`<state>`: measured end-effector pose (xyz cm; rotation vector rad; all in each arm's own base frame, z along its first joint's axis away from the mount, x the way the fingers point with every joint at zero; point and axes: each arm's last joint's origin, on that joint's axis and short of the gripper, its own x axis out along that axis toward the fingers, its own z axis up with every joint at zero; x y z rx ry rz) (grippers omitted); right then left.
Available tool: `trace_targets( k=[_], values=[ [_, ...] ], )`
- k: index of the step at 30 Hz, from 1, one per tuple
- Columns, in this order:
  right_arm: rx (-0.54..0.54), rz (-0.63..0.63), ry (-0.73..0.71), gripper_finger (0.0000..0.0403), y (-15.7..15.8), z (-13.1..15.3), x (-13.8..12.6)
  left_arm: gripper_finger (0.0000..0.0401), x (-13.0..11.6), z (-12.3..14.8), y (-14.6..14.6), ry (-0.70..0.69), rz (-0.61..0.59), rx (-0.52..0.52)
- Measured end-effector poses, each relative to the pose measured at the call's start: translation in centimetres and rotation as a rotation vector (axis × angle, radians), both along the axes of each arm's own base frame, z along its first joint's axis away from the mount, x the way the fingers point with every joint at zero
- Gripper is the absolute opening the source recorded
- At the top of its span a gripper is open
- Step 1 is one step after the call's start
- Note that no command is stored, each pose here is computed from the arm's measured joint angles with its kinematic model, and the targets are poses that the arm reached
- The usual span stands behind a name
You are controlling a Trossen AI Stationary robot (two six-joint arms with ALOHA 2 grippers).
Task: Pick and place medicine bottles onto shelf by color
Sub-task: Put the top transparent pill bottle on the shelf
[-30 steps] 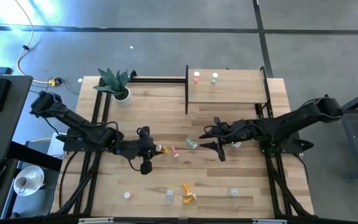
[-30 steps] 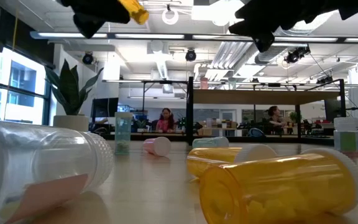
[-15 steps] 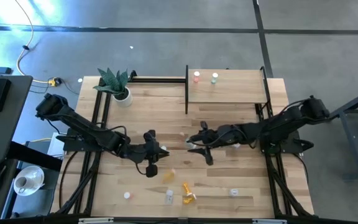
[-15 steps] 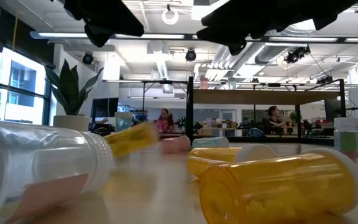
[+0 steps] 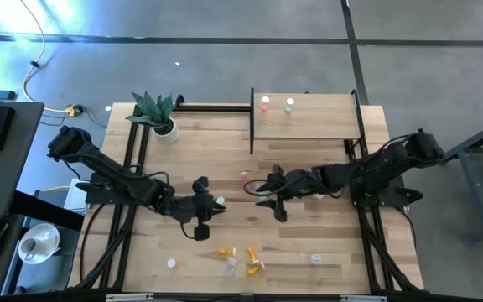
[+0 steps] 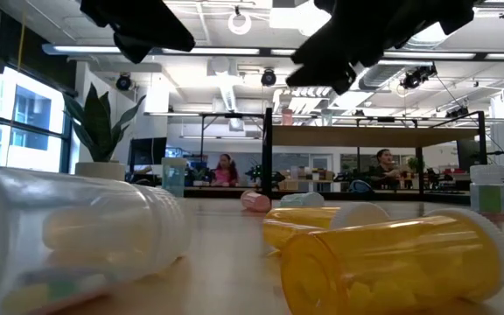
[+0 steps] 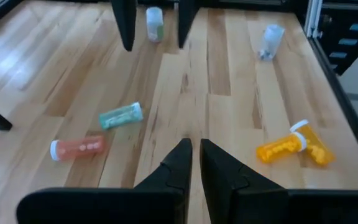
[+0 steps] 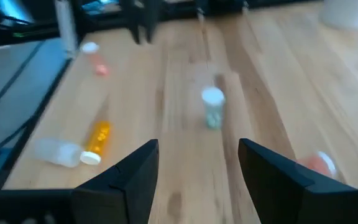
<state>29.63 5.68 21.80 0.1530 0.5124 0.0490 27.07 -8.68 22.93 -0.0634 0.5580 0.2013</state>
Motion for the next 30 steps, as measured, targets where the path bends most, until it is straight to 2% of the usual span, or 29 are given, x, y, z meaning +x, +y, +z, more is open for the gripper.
trace_targets(
  k=[6, 11, 14, 19, 25, 30],
  values=[
    [0.023, -0.08, 0.189, 0.0211, -0.9, -1.1, -1.0, 0.0023, -0.5, -0.4, 0.0, 0.041, 0.049, 0.059],
    [0.057, -0.176, 0.352, 0.0211, -0.9, 0.0, -1.7, 0.0023, -0.5, -0.5, 0.0, 0.05, 0.051, 0.064],
    [0.005, -0.259, 0.412, 0.0211, -0.2, 0.6, -2.2, 0.0023, -0.5, -0.4, 0.1, 0.046, 0.065, 0.074],
    [-0.103, -0.302, 0.506, 0.0211, 1.4, 1.6, -3.6, 0.0035, -0.5, -0.5, 0.1, 0.047, 0.067, 0.074],
    [-0.136, -0.426, 0.638, 0.0211, 2.3, 2.3, -5.6, 0.0076, -0.5, -0.5, 0.1, 0.048, 0.064, 0.073],
    [-0.21, -0.516, 0.755, 0.0211, 2.3, 2.1, -7.5, 0.0116, -0.5, -0.4, 0.2, 0.044, 0.077, 0.082]
  ],
)
